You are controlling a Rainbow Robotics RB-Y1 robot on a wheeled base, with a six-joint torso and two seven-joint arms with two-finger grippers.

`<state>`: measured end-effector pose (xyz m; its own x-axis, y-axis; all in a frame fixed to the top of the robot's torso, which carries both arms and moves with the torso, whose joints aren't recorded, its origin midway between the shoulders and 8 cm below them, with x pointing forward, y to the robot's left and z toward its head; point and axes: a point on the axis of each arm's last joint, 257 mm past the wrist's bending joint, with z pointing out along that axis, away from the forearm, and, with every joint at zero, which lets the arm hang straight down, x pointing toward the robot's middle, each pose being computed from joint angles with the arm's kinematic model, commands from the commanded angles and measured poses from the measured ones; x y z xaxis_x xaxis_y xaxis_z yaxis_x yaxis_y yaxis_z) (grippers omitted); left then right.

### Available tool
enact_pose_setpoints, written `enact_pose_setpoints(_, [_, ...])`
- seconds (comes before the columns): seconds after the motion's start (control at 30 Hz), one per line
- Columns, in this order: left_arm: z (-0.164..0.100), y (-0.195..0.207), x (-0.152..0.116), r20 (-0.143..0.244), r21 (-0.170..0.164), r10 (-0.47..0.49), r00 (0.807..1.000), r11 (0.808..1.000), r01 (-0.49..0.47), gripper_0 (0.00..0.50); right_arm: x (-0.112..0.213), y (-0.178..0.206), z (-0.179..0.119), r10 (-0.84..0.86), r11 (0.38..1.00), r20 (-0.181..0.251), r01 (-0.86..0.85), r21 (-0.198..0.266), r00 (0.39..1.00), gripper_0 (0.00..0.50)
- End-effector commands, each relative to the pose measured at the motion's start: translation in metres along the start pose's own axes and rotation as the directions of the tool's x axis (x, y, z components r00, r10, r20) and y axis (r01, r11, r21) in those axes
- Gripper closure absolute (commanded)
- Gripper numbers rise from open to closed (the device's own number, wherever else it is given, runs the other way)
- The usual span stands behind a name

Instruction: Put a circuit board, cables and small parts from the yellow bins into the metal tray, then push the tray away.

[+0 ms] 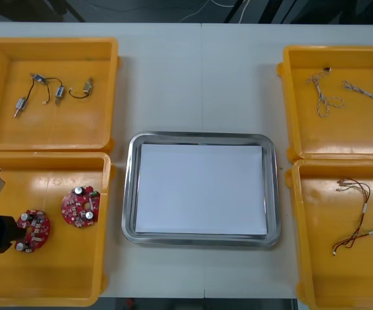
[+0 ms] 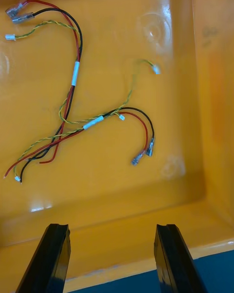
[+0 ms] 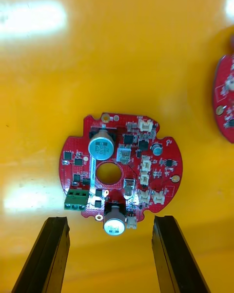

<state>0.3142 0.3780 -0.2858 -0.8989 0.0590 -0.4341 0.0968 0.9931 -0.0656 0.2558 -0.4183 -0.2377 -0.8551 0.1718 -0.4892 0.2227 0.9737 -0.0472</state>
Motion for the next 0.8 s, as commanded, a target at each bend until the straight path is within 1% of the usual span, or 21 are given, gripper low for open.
enact_pose_setpoints(0.03, [-0.027, 0.006, -0.036, 0.061, -0.024, -0.075, 0.995, 0.997, 0.077, 0.0, -0.005, 0.008, -0.005, -0.043, 0.999, 0.02, 0.043, -0.008, 0.999, 0.0])
enact_pose_setpoints(0.2, [-0.039, 0.011, -0.049, 0.065, -0.038, -0.098, 0.993, 0.994, 0.101, 0.0, -0.009, 0.01, -0.007, -0.037, 0.999, 0.015, 0.037, -0.01, 0.999, 0.0])
enact_pose_setpoints(0.27, [-0.046, 0.012, -0.055, 0.067, -0.042, -0.108, 0.992, 0.993, 0.111, 0.0, -0.016, 0.01, -0.009, -0.027, 1.0, 0.021, 0.027, -0.005, 0.999, 0.0])
enact_pose_setpoints(0.33, [-0.051, 0.012, -0.06, 0.066, -0.043, -0.119, 0.991, 0.992, 0.122, 0.0, -0.022, 0.011, -0.009, -0.004, 1.0, 0.015, 0.005, -0.004, 1.0, 0.0])
enact_pose_setpoints(0.43, [-0.056, 0.012, -0.066, 0.066, -0.044, -0.131, 0.989, 0.99, 0.134, 0.0, -0.033, 0.015, -0.007, 0.04, 0.999, 0.007, -0.04, -0.025, 0.999, 0.0])
enact_pose_setpoints(0.47, [-0.06, 0.01, -0.07, 0.069, -0.04, -0.161, 0.985, 0.986, 0.164, 0.0, -0.04, 0.02, -0.004, 0.072, 0.996, 0.003, -0.072, -0.048, 0.997, 0.0])
enact_pose_setpoints(0.53, [-0.061, 0.009, -0.072, 0.07, -0.036, -0.176, 0.982, 0.983, 0.179, 0.0, -0.047, 0.023, -0.002, 0.093, 0.994, 0.004, -0.093, -0.063, 0.996, 0.0])
enact_pose_setpoints(0.57, [-0.066, 0.01, -0.076, 0.075, -0.039, -0.204, 0.976, 0.978, 0.207, 0.0, -0.054, 0.026, 0.001, 0.12, 0.99, 0.003, -0.119, -0.076, 0.993, 0.0])
enact_pose_setpoints(0.63, [-0.071, 0.012, -0.079, 0.081, -0.043, -0.232, 0.969, 0.971, 0.235, 0.0, -0.062, 0.027, 0.004, 0.143, 0.987, 0.009, -0.142, -0.08, 0.99, 0.0])
enact_pose_setpoints(0.7, [-0.075, 0.016, -0.079, 0.081, -0.049, -0.26, 0.962, 0.963, 0.264, 0.0, -0.068, 0.025, 0.007, 0.162, 0.984, 0.018, -0.16, -0.076, 0.987, 0.0])
enact_pose_setpoints(0.8, [-0.081, 0.021, -0.077, 0.079, -0.057, -0.326, 0.942, 0.942, 0.331, 0.0, -0.073, 0.016, 0.015, 0.195, 0.98, 0.026, -0.194, -0.053, 0.98, 0.0])
